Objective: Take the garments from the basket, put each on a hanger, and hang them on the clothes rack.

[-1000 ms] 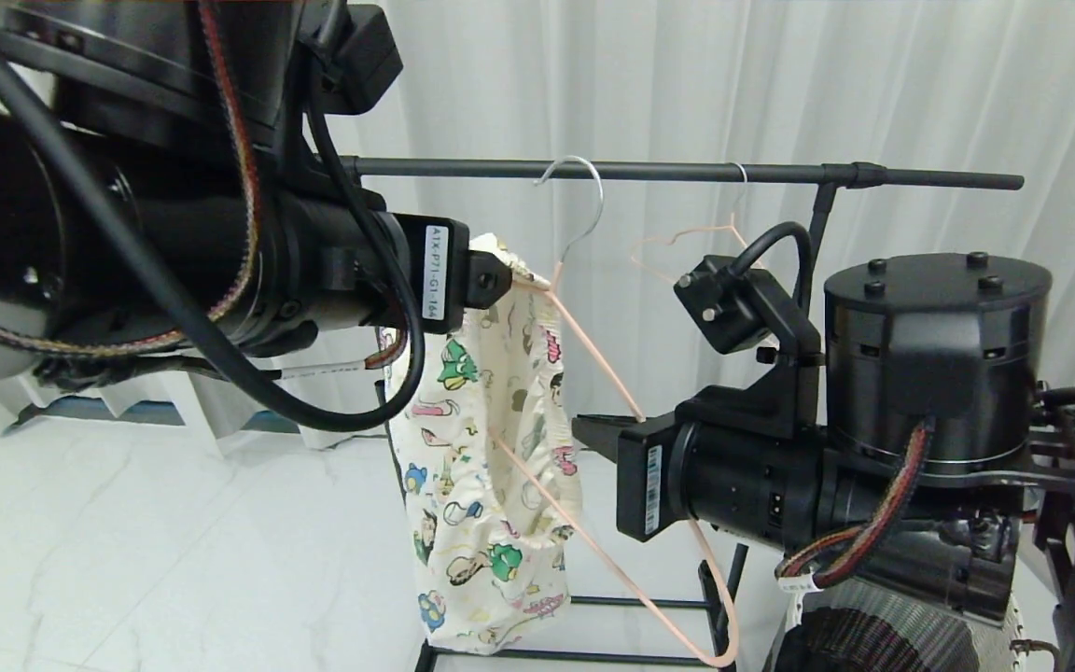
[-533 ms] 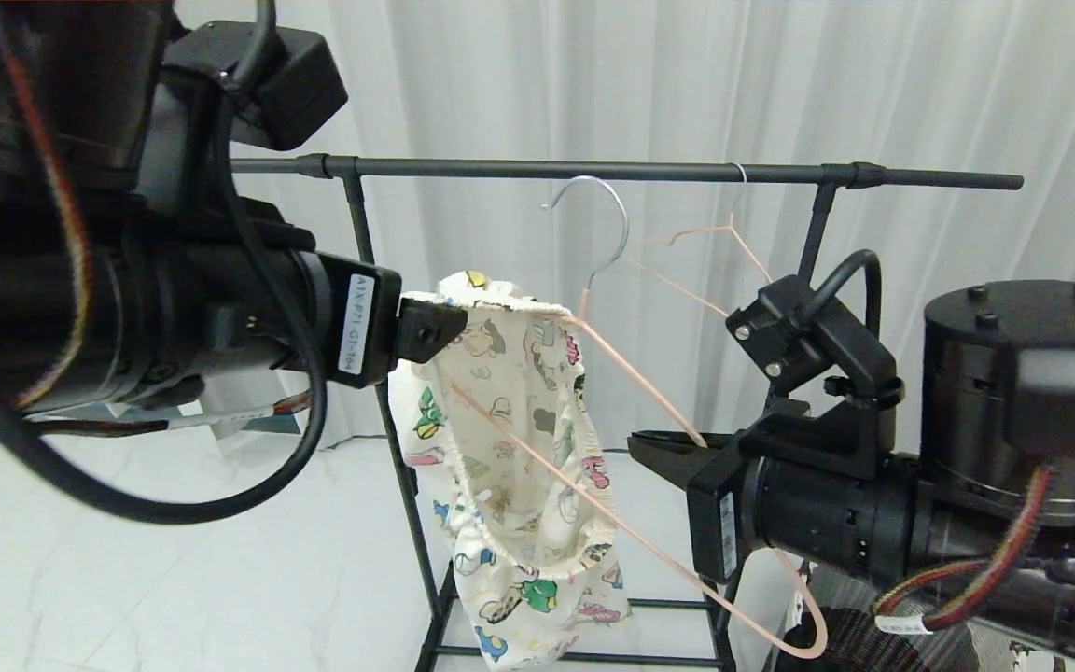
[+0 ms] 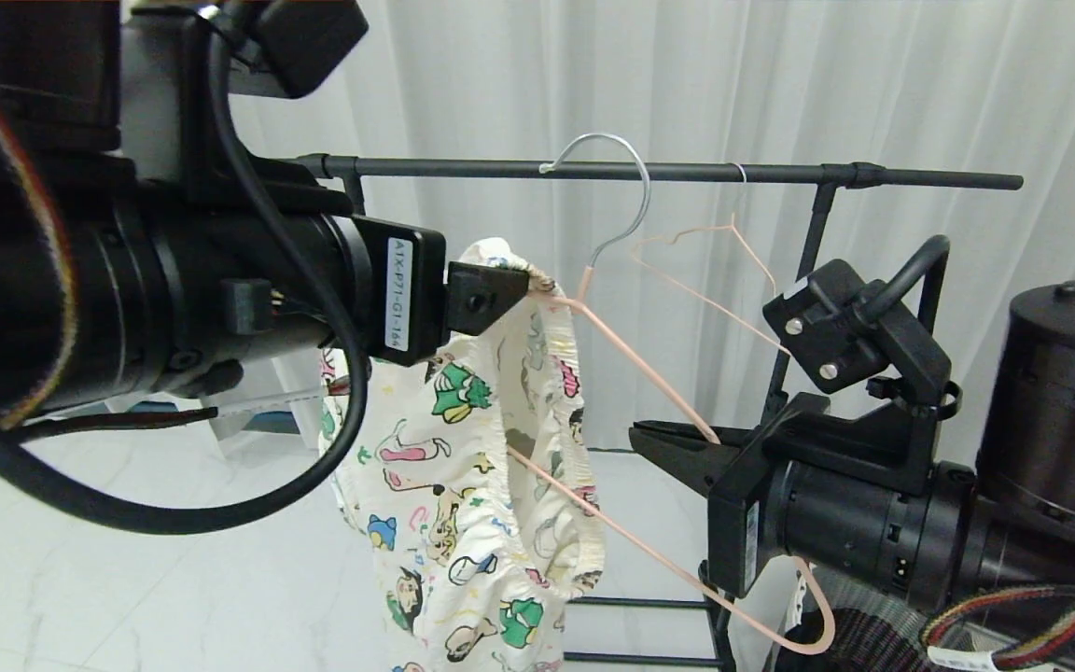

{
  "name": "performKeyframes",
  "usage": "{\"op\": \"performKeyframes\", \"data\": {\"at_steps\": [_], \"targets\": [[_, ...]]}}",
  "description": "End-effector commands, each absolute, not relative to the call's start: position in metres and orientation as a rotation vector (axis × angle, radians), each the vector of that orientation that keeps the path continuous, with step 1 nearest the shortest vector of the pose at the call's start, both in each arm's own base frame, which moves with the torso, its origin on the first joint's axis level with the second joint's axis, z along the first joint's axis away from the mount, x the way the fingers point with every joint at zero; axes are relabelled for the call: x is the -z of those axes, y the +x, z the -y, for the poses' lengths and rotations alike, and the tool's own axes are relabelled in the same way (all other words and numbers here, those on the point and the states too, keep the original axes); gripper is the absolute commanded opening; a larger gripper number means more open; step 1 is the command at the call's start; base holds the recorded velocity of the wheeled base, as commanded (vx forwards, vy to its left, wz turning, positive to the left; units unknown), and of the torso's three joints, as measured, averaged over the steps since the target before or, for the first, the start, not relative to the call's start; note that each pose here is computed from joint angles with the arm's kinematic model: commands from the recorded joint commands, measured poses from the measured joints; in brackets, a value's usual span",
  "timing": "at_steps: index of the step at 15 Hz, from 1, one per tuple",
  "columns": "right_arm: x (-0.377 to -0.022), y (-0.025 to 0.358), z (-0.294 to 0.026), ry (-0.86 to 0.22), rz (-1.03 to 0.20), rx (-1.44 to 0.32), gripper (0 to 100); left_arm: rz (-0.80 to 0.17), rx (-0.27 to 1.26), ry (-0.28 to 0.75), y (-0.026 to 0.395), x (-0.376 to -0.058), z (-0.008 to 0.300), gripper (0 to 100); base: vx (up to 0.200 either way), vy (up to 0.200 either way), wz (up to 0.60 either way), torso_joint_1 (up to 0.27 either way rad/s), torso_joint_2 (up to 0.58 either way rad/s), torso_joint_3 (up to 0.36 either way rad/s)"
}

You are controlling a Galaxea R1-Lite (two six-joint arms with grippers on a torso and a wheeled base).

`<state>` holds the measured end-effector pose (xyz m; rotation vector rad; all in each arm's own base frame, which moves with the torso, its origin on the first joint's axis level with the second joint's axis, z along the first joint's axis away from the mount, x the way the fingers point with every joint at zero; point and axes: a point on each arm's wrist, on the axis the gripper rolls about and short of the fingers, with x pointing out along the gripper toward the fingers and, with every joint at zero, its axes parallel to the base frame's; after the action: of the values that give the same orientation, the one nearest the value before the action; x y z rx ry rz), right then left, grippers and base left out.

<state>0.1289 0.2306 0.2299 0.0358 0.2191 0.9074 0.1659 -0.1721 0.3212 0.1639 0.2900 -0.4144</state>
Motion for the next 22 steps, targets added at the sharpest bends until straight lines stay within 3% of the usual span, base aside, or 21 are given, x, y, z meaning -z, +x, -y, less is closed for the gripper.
{"op": "performKeyframes", "data": {"at_steps": [1, 3, 7, 11, 13, 14, 18, 22], "targets": [[-0.229, 0.129, -0.233, 0.033, -0.223, -0.909, 0, -0.327, 0.42, 0.194, 0.175, -0.31, 0.186, 100, 0.0, 0.0, 0.0, 0.0, 0.0, 0.0], [-0.228, 0.133, -0.231, 0.036, -0.223, -0.889, 0, -0.324, 0.451, 0.227, 0.168, -0.308, 0.188, 100, 0.0, 0.0, 0.0, 0.0, 0.0, 0.0], [-0.228, 0.144, -0.226, 0.04, -0.223, -0.848, 0, -0.314, 0.509, 0.402, 0.15, -0.295, 0.171, 100, 0.0, 0.0, 0.0, 0.0, 0.0, 0.0], [-0.228, 0.142, -0.219, 0.037, -0.221, -0.839, 0, -0.274, 0.557, 0.367, 0.14, -0.305, 0.159, 100, 0.0, 0.0, 0.0, 0.0, 0.0, 0.0], [-0.225, 0.134, -0.206, 0.005, -0.214, -0.856, 0, -0.271, 0.587, 0.336, 0.138, -0.306, 0.137, 100, 0.0, 0.0, 0.0, 0.0, 0.0, 0.0], [-0.218, 0.126, -0.196, -0.017, -0.225, -0.894, 0, -0.294, 0.568, 0.375, 0.144, -0.297, 0.123, 100, 0.0, 0.0, 0.0, 0.0, 0.0, 0.0], [-0.199, 0.098, -0.163, -0.132, -0.224, -1.055, 0, -0.282, 0.909, 0.549, 0.126, -0.262, 0.105, 100, 0.0, 0.0, 0.0, 0.0, 0.0, 0.0], [-0.185, 0.084, -0.168, -0.211, -0.24, -1.175, 0, -0.302, 1.042, 0.635, 0.124, -0.242, 0.113, 100, 0.0, 0.0, 0.0, 0.0, 0.0, 0.0]]}}
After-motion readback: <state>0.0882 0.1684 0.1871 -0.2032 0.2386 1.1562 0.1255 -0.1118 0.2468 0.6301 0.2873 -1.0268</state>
